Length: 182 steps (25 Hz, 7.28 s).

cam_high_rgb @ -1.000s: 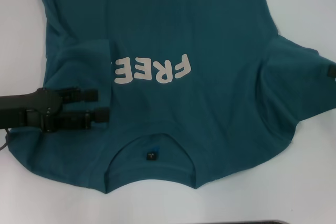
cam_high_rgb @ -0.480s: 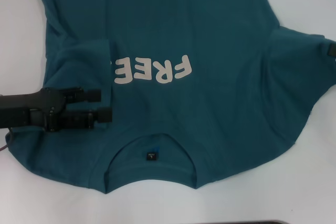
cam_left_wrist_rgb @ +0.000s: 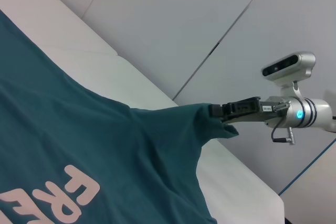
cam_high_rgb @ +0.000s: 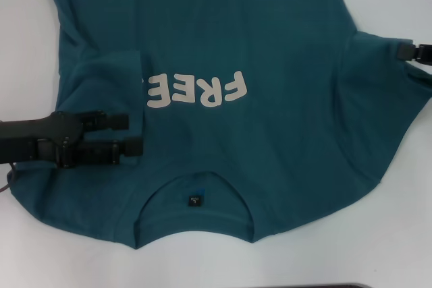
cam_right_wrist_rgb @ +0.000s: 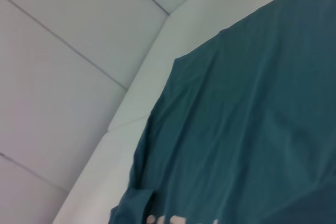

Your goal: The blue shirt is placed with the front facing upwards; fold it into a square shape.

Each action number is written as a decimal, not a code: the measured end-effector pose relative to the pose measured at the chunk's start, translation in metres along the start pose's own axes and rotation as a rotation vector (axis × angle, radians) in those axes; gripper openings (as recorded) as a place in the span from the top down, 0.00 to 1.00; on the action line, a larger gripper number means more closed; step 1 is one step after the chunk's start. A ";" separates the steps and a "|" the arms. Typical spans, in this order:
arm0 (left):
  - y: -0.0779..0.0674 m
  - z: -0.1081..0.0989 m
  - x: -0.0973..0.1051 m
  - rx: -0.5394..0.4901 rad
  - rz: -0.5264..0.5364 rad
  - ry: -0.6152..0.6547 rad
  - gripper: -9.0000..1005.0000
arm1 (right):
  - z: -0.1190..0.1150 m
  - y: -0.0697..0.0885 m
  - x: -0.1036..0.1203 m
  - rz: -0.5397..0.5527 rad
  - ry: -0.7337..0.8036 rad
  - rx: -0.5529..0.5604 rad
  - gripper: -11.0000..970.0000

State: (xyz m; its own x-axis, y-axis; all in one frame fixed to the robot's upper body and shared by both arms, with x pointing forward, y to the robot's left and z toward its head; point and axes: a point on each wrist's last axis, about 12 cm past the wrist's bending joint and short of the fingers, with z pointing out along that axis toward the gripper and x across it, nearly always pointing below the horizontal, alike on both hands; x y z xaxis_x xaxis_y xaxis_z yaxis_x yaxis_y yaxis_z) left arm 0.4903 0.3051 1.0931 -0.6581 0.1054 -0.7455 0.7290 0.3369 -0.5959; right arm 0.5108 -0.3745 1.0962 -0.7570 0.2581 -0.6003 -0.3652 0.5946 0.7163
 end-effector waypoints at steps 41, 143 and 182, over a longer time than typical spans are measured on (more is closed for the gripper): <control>0.001 0.004 0.001 0.004 0.008 0.025 0.11 | 0.104 0.030 -0.013 -0.069 0.113 -0.068 0.36; 0.004 0.007 0.005 0.000 0.014 0.021 0.12 | 0.096 -0.009 -0.004 0.209 0.067 0.179 0.36; 0.004 0.010 0.007 0.007 0.010 0.018 0.12 | 0.081 -0.019 0.006 0.269 0.032 0.191 0.36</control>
State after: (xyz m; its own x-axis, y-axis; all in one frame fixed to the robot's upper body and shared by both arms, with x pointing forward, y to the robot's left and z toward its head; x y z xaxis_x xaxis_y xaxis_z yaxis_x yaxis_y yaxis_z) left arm 0.4904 0.2979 1.0829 -0.6542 0.1251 -0.7459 0.7366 0.3294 -0.5907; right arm 0.5574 -0.3224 1.0502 -0.8303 0.4029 -0.3849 -0.0442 0.6410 0.7662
